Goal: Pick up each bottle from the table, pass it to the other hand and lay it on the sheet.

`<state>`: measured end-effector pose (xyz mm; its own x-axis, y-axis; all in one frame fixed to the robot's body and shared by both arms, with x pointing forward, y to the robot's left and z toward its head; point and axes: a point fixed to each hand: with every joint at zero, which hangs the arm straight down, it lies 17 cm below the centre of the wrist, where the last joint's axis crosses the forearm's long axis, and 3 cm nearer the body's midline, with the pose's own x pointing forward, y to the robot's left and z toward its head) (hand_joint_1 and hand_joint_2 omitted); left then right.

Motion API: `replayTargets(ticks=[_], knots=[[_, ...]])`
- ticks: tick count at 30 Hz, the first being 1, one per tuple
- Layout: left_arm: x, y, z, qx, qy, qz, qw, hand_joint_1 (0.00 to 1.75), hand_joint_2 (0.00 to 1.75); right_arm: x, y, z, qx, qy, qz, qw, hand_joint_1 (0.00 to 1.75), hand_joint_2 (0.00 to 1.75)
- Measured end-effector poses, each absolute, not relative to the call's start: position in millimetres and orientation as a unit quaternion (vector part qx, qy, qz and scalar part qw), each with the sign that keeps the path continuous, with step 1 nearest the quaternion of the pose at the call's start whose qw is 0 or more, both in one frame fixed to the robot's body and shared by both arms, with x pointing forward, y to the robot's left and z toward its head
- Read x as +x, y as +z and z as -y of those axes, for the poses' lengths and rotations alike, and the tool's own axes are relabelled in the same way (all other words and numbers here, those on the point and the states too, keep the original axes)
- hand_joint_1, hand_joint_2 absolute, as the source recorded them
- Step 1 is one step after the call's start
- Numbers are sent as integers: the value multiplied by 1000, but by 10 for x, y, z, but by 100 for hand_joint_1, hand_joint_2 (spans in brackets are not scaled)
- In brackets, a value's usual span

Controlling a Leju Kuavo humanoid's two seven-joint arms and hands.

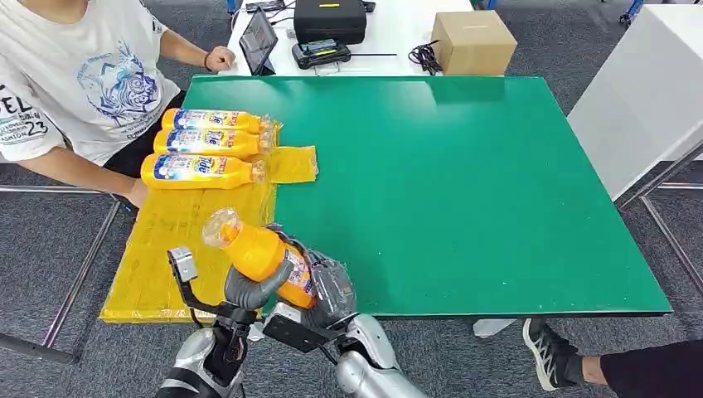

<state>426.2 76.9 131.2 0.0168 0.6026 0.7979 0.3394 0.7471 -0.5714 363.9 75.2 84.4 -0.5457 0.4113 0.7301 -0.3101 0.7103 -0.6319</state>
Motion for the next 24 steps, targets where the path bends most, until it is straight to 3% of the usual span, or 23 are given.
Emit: replayTargets(ticks=[1,2,3,5,6,16,24], knots=[[4262,1313,-770,-340,105,693,627,175,175,3639,842,-751,-32,379,793,476,175,175],[4262,1312,-771,-339,105,693,627,175,175,3640,837,-751,-32,380,793,476,66,175],[4262,1310,-770,-338,103,694,627,175,175,3640,837,-751,-32,380,793,476,0,175],[4265,1312,-771,-332,99,698,627,175,175,3638,832,-753,-32,380,792,477,0,175],[4274,1311,-783,-327,98,700,627,175,175,3640,829,-750,-31,379,792,478,0,0],[4467,1612,-1084,-217,92,764,601,175,175,3714,978,-469,-21,278,802,528,0,0],[4629,1797,-1425,-155,113,794,576,175,175,3711,1558,-267,-13,210,841,498,0,0]])
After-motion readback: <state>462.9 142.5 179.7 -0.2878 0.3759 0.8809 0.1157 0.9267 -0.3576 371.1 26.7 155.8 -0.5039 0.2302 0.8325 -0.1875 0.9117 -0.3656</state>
